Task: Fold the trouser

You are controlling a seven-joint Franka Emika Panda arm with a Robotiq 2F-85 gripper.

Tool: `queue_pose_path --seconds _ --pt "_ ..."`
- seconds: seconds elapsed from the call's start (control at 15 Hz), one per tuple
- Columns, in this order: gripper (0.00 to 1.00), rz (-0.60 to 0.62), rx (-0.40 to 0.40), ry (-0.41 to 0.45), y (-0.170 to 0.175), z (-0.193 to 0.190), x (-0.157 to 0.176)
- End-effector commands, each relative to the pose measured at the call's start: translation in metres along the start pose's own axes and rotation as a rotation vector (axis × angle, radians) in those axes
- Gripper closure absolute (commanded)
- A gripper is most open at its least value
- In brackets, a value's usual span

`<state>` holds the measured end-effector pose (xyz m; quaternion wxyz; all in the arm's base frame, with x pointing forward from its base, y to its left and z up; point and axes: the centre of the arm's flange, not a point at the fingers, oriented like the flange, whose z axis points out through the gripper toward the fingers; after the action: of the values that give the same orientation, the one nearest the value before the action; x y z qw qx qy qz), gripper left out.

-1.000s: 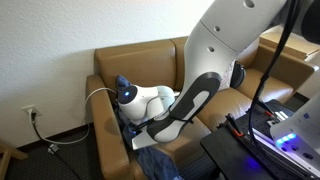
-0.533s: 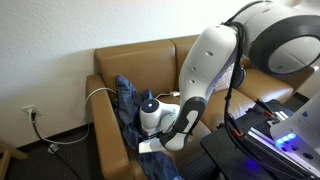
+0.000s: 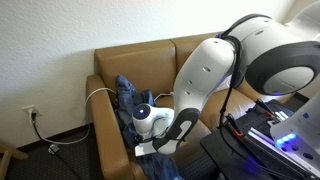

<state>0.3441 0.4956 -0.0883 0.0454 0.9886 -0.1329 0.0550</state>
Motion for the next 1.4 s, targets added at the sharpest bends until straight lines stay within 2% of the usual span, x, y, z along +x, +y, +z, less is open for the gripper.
queue_pose_path --seconds 0.0,0.33,0.47,0.6,0.67,0.73,1.0,1.2,1.33 --pt "0.00 -0.032 0.090 0.028 -0.035 0.025 0.020" --pt "0.00 -0.095 0.156 -0.011 -0.061 0.066 0.041" --pt "0.00 -0.141 0.192 -0.061 -0.072 0.082 0.046" --pt "0.00 -0.162 0.189 -0.132 -0.075 0.094 0.052" --pt "0.25 -0.180 0.195 -0.167 -0.070 0.096 0.052" --pt "0.27 -0.186 0.198 -0.198 -0.048 0.088 0.033" --pt "0.56 -0.197 0.195 -0.273 -0.028 0.090 0.014" --pt "0.76 -0.175 0.160 -0.269 -0.019 0.094 0.004" --pt "0.90 -0.092 0.131 -0.213 -0.016 0.085 0.013"
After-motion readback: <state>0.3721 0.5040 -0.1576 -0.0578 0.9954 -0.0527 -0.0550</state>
